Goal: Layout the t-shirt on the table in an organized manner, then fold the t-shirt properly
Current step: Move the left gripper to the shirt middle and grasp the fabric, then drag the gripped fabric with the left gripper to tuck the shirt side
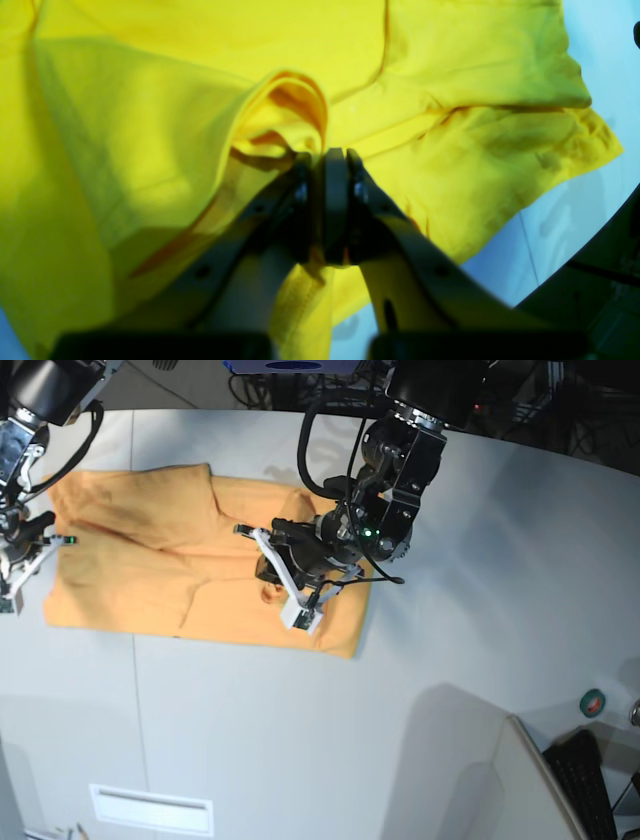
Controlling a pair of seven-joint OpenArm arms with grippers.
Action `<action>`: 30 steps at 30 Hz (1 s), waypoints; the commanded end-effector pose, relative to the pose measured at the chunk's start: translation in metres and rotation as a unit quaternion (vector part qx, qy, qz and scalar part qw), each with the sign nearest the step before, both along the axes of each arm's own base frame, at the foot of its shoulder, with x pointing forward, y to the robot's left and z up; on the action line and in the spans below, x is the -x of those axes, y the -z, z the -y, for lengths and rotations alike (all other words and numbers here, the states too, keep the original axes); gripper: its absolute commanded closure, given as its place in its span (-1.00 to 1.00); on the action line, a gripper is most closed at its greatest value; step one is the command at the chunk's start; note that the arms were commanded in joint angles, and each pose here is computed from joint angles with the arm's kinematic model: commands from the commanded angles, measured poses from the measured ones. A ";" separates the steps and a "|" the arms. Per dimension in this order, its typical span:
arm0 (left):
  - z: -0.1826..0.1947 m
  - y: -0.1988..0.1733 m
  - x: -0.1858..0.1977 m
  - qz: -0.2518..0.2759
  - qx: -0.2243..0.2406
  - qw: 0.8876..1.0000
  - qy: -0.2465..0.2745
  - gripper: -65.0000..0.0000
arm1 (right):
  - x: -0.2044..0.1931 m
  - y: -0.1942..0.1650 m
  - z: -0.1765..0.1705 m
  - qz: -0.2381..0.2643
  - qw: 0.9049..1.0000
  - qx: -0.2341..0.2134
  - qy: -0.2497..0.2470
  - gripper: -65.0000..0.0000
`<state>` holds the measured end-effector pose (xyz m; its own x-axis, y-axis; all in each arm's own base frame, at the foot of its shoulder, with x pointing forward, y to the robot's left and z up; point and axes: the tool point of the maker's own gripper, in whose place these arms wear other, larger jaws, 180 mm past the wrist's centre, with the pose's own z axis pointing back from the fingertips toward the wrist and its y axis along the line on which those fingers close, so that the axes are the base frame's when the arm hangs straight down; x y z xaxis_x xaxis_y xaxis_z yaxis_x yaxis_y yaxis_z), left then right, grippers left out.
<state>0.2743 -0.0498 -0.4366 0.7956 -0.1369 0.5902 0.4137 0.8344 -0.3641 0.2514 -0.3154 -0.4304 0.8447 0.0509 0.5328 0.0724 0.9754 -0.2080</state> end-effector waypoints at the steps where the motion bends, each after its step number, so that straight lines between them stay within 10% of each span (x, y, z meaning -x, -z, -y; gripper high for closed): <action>1: 0.007 -0.015 -0.011 0.023 0.018 1.000 -0.001 1.00 | -0.010 -0.013 0.007 0.022 1.000 0.012 -0.001 1.00; 30: 0.009 -0.008 -0.020 0.015 0.008 1.000 0.005 1.00 | -0.011 -0.013 0.007 0.022 1.000 0.012 -0.002 1.00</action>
<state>0.2832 -0.0504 -0.4435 0.8026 -0.1539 0.5763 0.4155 0.8374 -0.3550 0.2514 -0.3154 -0.4304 0.8447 0.0509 0.5328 0.0724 0.9754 -0.2080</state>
